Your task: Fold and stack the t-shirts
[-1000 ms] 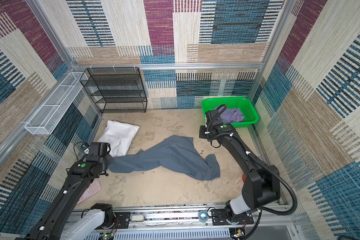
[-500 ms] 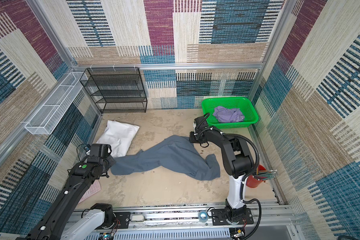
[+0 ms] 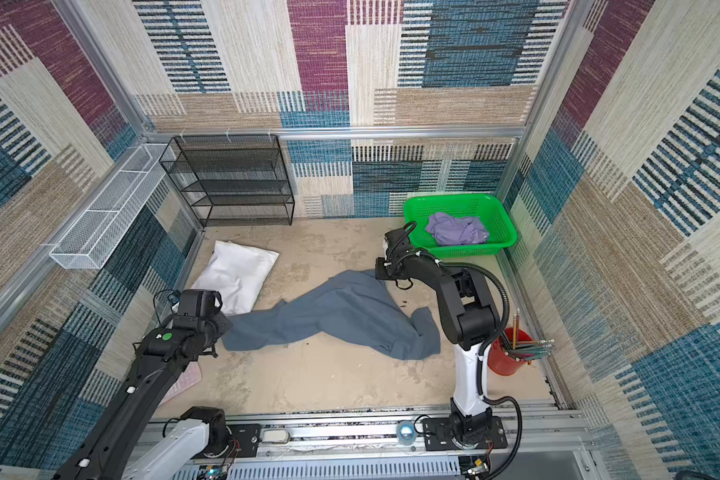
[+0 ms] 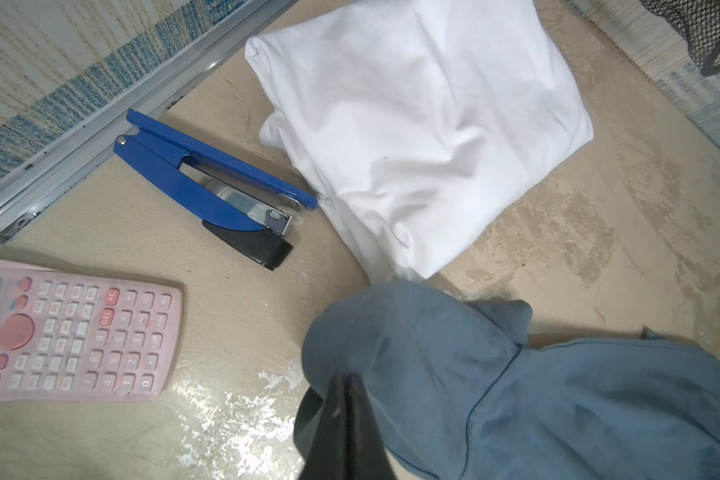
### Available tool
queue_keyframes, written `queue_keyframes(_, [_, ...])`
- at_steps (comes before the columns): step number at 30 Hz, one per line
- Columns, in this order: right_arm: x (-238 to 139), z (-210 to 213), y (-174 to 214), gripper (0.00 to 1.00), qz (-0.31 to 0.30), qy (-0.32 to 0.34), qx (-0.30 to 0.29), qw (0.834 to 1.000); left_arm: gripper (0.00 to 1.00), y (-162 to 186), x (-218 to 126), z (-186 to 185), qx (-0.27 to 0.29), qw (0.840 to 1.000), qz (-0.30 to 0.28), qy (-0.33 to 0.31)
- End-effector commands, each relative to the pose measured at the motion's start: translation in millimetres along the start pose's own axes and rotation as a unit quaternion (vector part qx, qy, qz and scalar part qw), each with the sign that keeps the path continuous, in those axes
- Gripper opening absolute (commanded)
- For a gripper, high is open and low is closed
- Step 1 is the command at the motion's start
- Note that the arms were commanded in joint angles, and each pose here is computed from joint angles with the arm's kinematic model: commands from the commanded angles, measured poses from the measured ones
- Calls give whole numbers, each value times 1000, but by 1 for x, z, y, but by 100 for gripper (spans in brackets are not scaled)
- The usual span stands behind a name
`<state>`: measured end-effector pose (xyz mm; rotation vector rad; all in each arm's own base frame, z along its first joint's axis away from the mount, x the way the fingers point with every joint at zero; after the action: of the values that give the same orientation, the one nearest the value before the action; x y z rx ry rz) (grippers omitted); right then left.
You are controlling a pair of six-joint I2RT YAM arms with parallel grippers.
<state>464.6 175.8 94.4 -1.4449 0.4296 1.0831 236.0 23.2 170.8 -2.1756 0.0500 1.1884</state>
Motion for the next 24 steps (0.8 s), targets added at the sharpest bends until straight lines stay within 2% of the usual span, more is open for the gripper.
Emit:
queue_keyframes(1, [-47, -1, -43, 0, -73, 32, -20, 997, 0, -8, -4, -6, 15, 1000, -13, 8])
queue_keyframes(7, [-130, 4, -91, 0, -149, 67, -49, 985, 0, -32, -15, -24, 44, 997, -53, 20])
queue_keyframes(12, [-186, 9, -112, 0, -207, 83, -71, 972, 0, -61, -31, -51, 70, 992, -95, 38])
queue_keyframes(14, [-197, 10, -116, 0, -213, 84, -75, 971, 0, -70, -38, -58, 76, 990, -109, 41])
queue_keyframes(18, [-191, 10, -115, 0, -174, 81, -71, 979, 0, -73, -45, -59, 73, 989, -114, 53])
queue_keyframes(21, [-162, 6, -108, 0, -145, 74, -65, 985, 0, -63, -42, -51, 61, 991, -102, 57])
queue_keyframes(24, [-138, -2, -97, 0, -91, 83, -50, 991, 0, -54, -39, -41, 57, 993, -88, 48])
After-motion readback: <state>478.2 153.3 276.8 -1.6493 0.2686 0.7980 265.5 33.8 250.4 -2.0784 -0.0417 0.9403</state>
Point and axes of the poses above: each gripper's point midway between its finger pads, its own x axis out along the fingers, its own z axis along the line the jaws close on, y = z × x, the point moved 2 cm from there along -x, back along the fingers, and after that the axes turned 15 degrees about -x, right-handed, at the moved point
